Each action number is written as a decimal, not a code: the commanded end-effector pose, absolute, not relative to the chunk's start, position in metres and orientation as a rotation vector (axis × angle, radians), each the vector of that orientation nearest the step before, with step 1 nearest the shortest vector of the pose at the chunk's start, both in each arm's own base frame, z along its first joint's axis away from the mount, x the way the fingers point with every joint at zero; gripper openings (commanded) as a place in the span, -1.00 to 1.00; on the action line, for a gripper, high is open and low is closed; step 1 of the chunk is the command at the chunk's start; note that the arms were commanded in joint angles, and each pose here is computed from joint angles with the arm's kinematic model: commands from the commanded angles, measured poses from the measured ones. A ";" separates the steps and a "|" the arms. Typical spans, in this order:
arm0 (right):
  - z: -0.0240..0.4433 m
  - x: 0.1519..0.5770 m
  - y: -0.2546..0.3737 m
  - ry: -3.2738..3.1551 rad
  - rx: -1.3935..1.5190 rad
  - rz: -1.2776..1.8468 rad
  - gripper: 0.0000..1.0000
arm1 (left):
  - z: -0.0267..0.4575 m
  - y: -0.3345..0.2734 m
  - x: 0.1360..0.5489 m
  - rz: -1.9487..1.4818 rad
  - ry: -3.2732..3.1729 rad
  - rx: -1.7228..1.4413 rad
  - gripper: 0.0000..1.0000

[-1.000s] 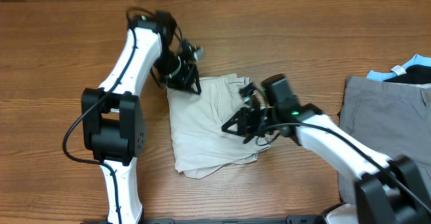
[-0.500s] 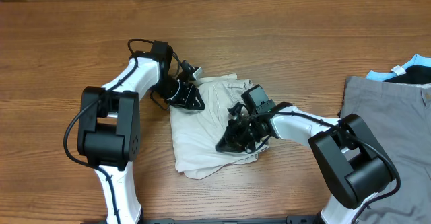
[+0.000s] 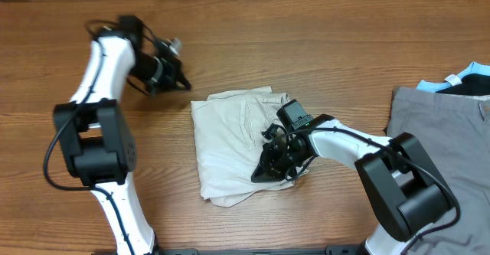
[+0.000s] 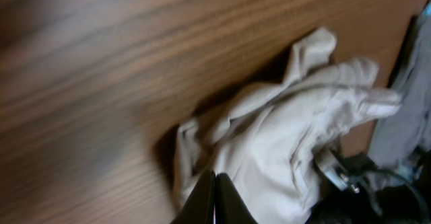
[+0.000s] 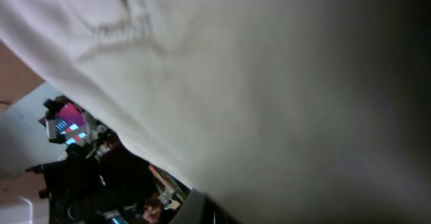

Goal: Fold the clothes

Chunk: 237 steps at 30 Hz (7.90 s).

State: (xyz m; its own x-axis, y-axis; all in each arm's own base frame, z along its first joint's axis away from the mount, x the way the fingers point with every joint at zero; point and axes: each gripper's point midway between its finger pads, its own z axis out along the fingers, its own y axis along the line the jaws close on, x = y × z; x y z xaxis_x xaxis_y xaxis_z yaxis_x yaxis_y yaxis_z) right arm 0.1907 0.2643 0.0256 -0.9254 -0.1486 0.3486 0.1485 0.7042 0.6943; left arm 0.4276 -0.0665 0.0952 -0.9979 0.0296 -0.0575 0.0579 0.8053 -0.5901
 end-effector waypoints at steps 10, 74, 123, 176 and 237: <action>0.142 0.245 0.296 -2.740 0.336 -1.531 -0.92 | 0.159 -0.141 0.394 -1.063 2.933 0.449 -0.92; 0.176 0.253 0.245 -3.367 0.304 -0.803 0.47 | 0.223 -0.073 0.353 -1.351 2.712 0.225 -0.18; 0.051 0.385 0.070 -3.301 -0.458 -0.410 -0.92 | 0.168 -0.107 0.350 -0.776 3.053 0.293 0.42; 0.090 0.301 0.151 -3.214 -0.495 -0.236 -0.92 | 0.102 -0.164 0.367 -0.989 2.986 0.190 0.99; 0.108 0.289 0.124 -3.088 -0.563 -0.493 -0.92 | 0.083 -0.237 0.385 -1.286 2.846 0.467 -0.92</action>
State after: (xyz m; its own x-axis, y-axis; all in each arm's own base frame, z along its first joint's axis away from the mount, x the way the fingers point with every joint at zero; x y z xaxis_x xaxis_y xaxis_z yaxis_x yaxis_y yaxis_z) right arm 0.2776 0.1291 0.0564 -0.9107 0.3667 0.1902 0.4044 0.8855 0.2289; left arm 0.3435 -0.2611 0.0203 -0.9509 0.2709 0.1499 0.0751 0.6716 -0.7371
